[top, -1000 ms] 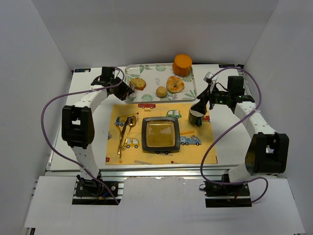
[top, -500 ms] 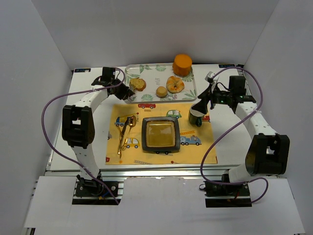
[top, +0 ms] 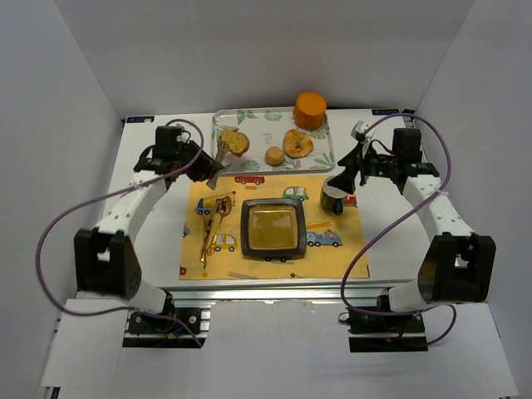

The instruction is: Place the bread

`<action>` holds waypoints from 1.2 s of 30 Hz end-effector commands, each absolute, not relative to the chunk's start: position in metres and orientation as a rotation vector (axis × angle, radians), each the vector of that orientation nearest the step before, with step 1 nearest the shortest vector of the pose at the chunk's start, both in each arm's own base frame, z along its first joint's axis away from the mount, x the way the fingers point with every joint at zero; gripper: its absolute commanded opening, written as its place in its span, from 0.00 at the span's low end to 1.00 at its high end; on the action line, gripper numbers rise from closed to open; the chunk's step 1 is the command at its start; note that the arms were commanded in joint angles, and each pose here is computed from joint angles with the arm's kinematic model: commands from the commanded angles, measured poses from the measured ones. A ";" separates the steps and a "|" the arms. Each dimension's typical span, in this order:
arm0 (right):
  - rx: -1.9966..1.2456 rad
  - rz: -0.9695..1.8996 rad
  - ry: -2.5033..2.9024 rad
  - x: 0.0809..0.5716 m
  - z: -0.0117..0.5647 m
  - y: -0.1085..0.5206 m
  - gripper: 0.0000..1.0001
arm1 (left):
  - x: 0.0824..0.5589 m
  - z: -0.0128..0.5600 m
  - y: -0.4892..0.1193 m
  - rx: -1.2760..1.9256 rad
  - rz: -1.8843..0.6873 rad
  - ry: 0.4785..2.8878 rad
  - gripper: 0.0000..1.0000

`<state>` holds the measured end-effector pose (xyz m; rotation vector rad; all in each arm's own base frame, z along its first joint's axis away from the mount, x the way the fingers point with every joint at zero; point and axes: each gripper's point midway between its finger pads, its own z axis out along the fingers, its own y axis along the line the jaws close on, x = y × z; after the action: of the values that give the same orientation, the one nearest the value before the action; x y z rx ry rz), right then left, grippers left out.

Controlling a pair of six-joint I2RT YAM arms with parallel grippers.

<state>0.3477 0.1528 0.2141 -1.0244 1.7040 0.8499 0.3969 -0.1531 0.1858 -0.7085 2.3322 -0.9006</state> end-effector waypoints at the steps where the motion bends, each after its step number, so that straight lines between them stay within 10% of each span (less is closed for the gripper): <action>1: -1.056 0.850 1.656 0.340 0.225 0.153 0.88 | 0.346 0.215 -0.169 -0.569 -0.973 2.330 0.00; 13: -1.066 0.871 1.653 0.349 0.229 0.155 0.88 | 0.206 0.176 -0.238 -0.381 -1.019 2.654 0.03; 23: -1.056 0.891 1.655 0.344 0.230 0.156 0.88 | 0.198 0.167 -0.253 -0.304 -0.989 2.704 0.43; 36: -1.065 0.885 1.646 0.338 0.229 0.156 0.88 | 0.219 0.205 -0.243 -0.308 -0.904 2.614 0.48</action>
<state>0.3443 0.1549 0.2146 -1.0514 1.6941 0.8798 0.2017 -0.2433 0.1736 -0.3194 2.7202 -0.8994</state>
